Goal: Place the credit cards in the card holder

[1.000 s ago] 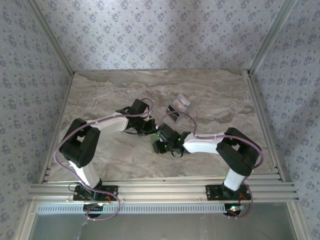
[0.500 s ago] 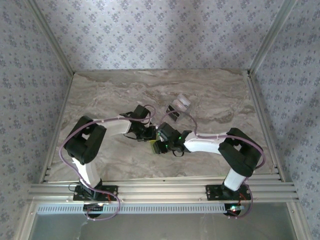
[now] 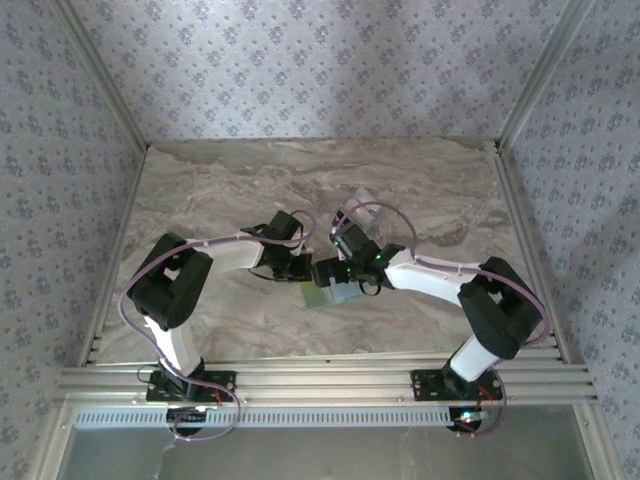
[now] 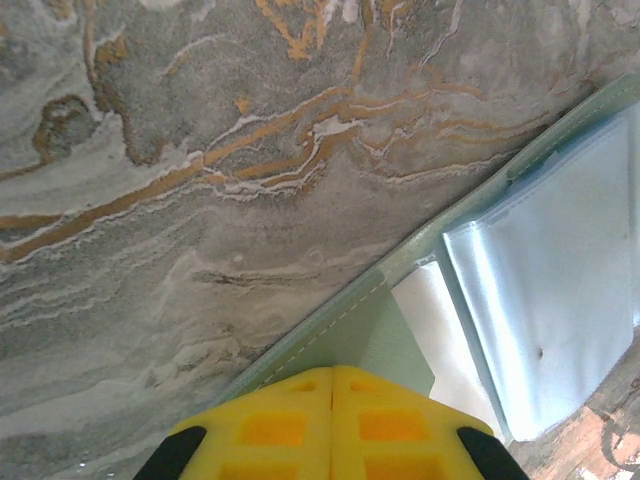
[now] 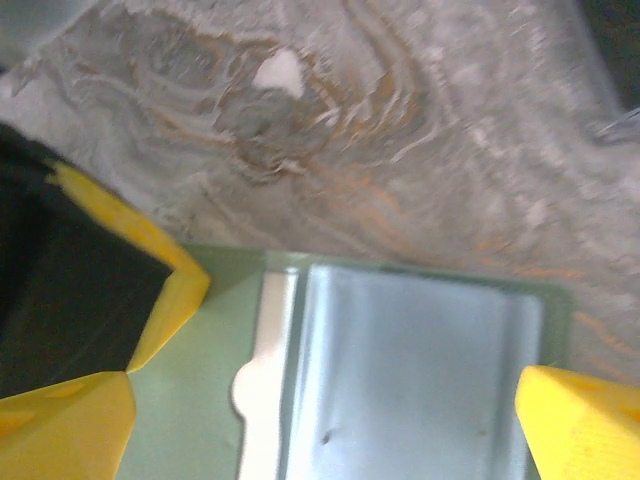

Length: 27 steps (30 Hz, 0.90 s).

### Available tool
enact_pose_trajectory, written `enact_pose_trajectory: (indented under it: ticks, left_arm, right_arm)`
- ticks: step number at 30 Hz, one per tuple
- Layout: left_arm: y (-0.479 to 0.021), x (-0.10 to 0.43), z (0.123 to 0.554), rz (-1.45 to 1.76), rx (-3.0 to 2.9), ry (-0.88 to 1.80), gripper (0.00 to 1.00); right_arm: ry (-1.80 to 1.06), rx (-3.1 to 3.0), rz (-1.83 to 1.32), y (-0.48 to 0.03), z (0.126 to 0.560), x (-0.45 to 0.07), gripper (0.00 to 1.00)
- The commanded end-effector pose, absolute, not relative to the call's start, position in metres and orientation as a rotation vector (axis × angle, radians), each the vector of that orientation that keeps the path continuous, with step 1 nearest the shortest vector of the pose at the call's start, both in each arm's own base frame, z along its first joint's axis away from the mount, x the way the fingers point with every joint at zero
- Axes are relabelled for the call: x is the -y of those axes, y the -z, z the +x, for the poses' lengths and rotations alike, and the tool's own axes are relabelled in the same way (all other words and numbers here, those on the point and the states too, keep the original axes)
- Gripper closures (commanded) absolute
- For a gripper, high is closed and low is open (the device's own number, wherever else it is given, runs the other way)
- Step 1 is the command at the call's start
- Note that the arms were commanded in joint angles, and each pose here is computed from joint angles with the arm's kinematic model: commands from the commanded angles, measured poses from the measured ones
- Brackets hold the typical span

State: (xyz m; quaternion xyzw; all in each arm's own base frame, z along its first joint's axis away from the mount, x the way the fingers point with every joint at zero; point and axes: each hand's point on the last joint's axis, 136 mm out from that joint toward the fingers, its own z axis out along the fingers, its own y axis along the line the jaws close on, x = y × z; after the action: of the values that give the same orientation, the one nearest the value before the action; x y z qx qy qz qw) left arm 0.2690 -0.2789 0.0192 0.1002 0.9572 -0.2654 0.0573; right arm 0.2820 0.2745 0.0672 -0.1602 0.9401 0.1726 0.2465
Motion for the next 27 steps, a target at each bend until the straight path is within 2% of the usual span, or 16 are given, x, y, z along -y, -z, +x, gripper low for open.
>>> enact_pose_trajectory:
  ticks: [1, 4, 6, 11, 13, 18, 27]
  left_arm:
    - [0.018, 0.252, 0.25, 0.32, -3.018, 0.592, 0.94]
    - [0.018, 0.251, 0.25, 0.322, -3.017, 0.587, 0.94]
    - [0.018, 0.25, 0.251, 0.322, -3.017, 0.572, 0.94]
    - [0.017, 0.25, 0.251, 0.319, -3.015, 0.575, 0.94]
    - [0.018, 0.251, 0.251, 0.319, -3.015, 0.575, 0.94]
    - [0.02, 0.251, 0.251, 0.315, -3.023, 0.575, 0.94]
    - [0.019, 0.251, 0.25, 0.315, -3.021, 0.578, 0.94]
  right_arm:
    - [-0.511, -2.524, -0.46, -0.087, 0.294, -0.277, 0.0]
    - [-0.468, -2.557, -0.445, -0.082, 0.301, -0.27, 0.02]
    - [-0.407, -2.58, -0.44, -0.078, 0.303, -0.265, 0.12]
    - [-0.349, -2.603, -0.507, -0.071, 0.301, -0.27, 0.56]
    - [-0.327, -2.605, -0.532, -0.068, 0.301, -0.273, 0.68]
    - [-0.278, -2.64, -0.538, -0.055, 0.303, -0.269, 0.7]
    - [-0.11, -2.694, -0.505, -0.031, 0.306, -0.251, 0.59]
